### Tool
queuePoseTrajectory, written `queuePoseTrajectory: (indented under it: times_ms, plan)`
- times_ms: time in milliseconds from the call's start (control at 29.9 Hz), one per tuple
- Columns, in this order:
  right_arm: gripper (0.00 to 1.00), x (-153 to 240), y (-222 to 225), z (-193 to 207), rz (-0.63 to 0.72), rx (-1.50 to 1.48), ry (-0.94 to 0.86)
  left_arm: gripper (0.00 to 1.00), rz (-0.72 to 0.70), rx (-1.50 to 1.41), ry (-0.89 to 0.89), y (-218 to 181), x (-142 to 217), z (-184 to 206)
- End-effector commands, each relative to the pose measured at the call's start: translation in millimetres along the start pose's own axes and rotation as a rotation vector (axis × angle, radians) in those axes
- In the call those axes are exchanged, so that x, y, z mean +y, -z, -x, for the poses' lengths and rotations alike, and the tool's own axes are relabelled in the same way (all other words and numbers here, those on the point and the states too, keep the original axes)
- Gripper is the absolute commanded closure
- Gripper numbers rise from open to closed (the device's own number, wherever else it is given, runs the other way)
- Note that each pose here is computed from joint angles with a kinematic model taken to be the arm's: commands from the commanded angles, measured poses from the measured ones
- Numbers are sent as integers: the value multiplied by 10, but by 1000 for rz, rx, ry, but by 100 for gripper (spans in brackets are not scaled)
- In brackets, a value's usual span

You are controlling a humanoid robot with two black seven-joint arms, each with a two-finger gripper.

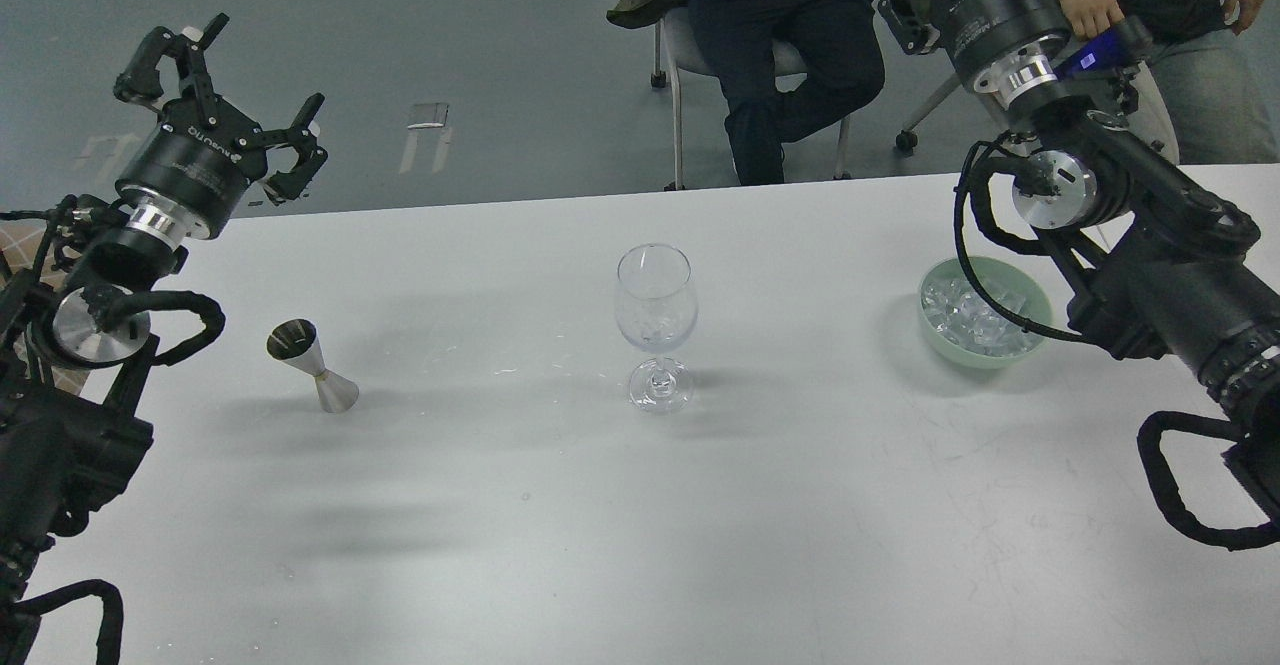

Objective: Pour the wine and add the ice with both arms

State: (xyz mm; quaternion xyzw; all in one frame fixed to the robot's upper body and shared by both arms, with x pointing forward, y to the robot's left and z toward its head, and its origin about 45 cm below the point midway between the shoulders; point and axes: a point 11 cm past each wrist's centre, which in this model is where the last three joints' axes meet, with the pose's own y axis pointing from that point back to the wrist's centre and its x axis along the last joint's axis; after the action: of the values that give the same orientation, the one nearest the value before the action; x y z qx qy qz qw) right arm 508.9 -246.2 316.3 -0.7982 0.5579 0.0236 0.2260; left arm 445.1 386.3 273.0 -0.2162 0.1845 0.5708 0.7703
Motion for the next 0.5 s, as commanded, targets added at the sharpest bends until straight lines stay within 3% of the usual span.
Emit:
queuePoseTrajectory:
  times_ms: [0, 468]
  plan:
    - [0, 50, -50, -35, 11, -3, -7, 2, -12, 11, -16, 79, 4, -40]
    - [0, 44, -78, 12, 13, -9, 0, 2, -7, 43, -14, 185, -71, 64]
